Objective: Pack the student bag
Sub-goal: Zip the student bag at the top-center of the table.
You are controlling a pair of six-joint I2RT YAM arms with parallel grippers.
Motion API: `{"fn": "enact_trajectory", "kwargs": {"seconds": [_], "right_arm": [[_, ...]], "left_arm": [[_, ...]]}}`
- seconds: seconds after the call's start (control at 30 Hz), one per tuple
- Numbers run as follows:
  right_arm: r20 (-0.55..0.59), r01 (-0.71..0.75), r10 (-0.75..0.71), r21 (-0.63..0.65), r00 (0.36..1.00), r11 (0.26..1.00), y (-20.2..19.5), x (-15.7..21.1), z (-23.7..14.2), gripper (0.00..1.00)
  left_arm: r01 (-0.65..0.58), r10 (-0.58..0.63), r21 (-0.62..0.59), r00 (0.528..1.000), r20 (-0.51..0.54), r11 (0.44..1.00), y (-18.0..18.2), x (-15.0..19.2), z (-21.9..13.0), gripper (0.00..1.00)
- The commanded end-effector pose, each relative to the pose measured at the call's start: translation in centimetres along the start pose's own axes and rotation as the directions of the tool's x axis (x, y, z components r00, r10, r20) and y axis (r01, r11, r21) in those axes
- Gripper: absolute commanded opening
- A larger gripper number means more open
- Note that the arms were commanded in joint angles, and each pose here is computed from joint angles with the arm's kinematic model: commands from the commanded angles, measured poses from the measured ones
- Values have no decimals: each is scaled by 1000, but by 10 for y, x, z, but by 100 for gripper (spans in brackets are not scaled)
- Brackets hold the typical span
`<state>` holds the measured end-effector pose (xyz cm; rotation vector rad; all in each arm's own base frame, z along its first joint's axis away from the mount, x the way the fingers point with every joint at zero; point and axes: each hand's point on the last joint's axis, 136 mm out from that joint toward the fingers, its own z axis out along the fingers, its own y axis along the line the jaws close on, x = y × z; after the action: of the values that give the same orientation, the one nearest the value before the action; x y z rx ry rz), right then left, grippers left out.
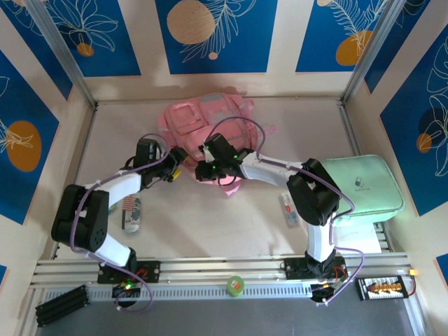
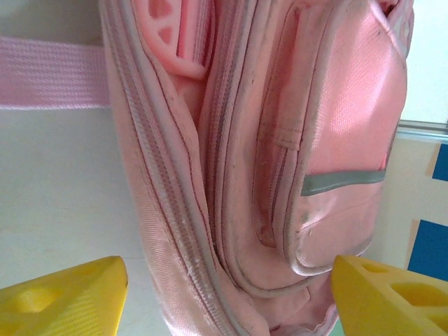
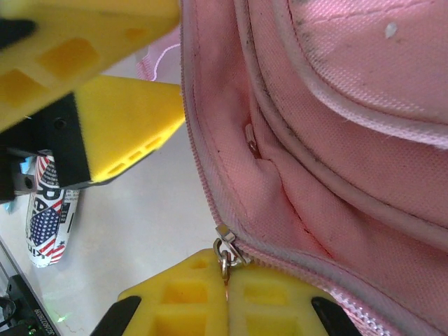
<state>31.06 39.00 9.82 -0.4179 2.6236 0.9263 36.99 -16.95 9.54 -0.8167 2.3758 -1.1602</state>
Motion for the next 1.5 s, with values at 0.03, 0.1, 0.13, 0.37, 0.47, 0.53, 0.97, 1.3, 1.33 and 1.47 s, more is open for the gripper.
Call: {"fn": "enact_trajectory", "kwargs": {"seconds": [0.03, 0.1, 0.13, 0.37, 0.47, 0.53, 0.97, 1.3, 1.33, 1.47], "right_arm": [[-13, 14, -15, -46, 1000, 999, 18, 2, -3, 0], [-19, 12, -13, -41, 1000, 999, 17, 5, -2, 0], [-19, 11, -12, -35, 1000, 999, 16, 6, -2, 0], [-24, 24, -24, 14, 999, 1000, 12, 11, -2, 0], [-25, 21, -20, 47, 999, 999, 6, 13, -4, 0], [-28, 28, -26, 86, 999, 996, -1, 16, -8, 0], [-47, 18, 4, 472, 999, 881, -101, 44, -73, 0], [19, -86, 89, 502, 996, 860, -135, 31, -93, 0], [7, -78, 84, 480, 996, 874, -130, 31, -89, 0], [0, -66, 72, 420, 997, 905, -121, 27, -80, 13]], "left_arm": [[13, -12, 17, 1000, -28, 1000, -2, 7, 12, 70], [11, -11, -7, 999, -33, 1000, 3, 9, 16, 66], [10, -10, -19, 999, -31, 1000, 6, 9, 17, 63], [-5, 4, -43, 1000, -13, 999, 10, 6, 20, 40], [-16, 16, -72, 1000, 0, 997, 16, 4, 19, 32], [-27, 28, -99, 1000, 7, 995, 21, 3, 18, 23], [-81, 85, -141, 996, 20, 987, 28, -5, 17, 2], [-82, 83, -134, 997, 4, 988, 29, -2, 20, 2], [-81, 82, -131, 997, 4, 988, 29, -3, 20, 3], [-83, 83, -122, 997, -5, 989, 27, -2, 22, 3]]}}
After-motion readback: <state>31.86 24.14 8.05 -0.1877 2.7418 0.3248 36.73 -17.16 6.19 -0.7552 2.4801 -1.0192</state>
